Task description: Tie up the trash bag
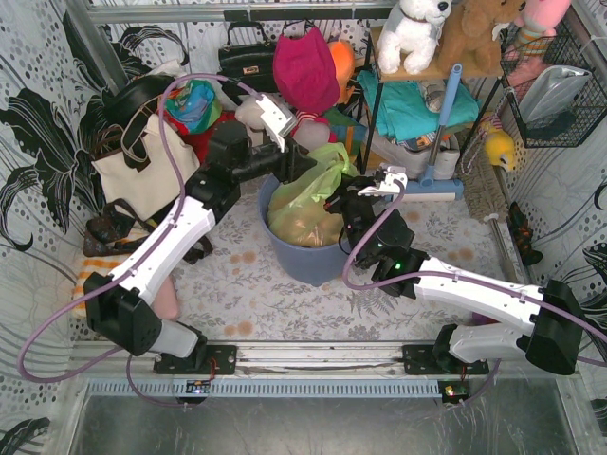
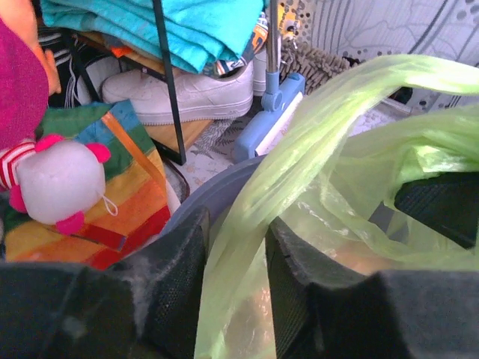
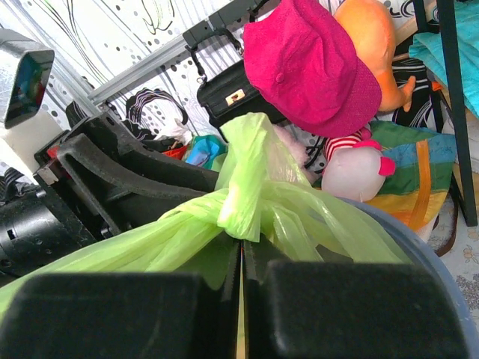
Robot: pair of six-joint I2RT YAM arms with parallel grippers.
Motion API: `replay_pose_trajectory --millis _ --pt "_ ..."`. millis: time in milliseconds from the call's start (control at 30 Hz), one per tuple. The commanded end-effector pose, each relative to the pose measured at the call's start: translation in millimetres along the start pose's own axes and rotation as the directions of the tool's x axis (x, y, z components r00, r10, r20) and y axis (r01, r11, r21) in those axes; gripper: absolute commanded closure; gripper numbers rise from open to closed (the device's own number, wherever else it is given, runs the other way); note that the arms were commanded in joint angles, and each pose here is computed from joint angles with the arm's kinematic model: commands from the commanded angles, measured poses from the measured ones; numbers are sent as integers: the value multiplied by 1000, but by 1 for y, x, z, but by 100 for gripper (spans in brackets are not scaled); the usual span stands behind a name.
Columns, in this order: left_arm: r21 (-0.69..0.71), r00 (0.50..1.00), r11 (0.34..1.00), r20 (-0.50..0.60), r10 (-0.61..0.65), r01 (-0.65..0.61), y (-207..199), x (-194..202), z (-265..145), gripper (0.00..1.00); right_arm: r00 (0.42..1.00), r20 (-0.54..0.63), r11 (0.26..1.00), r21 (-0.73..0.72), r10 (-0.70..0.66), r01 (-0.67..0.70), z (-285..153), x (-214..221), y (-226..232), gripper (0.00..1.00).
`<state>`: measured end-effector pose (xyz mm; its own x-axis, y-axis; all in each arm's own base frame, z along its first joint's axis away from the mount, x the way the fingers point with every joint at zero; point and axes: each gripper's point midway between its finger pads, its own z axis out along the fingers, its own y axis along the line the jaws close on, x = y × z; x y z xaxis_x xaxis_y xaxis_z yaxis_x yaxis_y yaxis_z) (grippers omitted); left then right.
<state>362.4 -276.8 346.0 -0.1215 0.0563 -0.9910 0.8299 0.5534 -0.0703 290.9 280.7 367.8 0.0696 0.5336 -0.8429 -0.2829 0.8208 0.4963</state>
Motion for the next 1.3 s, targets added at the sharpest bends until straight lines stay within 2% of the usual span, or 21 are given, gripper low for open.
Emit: replay_pose_trajectory --millis 0,33,67,167,600,900,1267 --pt "81 995 994 75 70 -76 -13 -31 -1 70 999 20 999 9 31 -31 0 -8 -1 100" --pt "82 995 994 70 69 -75 -13 -30 -2 82 999 20 999 9 31 -31 1 -7 -1 100" --pt "85 995 994 68 68 -74 -15 -29 -4 89 999 19 1000 9 29 -29 1 -6 -1 100" --pt "95 995 992 70 72 -78 -23 -29 -16 95 999 18 999 8 31 -31 4 -3 0 100" --pt "135 999 991 22 -29 26 -64 0 -68 95 995 92 996 -81 46 -38 22 -8 20 100" --pt "187 995 979 -74 -62 75 -89 29 -64 95 970 230 970 -243 79 -21 24 -35 51 100" --pt "263 995 963 -87 -40 62 -115 36 -77 94 943 330 979 -204 52 17 32 -48 44 100"
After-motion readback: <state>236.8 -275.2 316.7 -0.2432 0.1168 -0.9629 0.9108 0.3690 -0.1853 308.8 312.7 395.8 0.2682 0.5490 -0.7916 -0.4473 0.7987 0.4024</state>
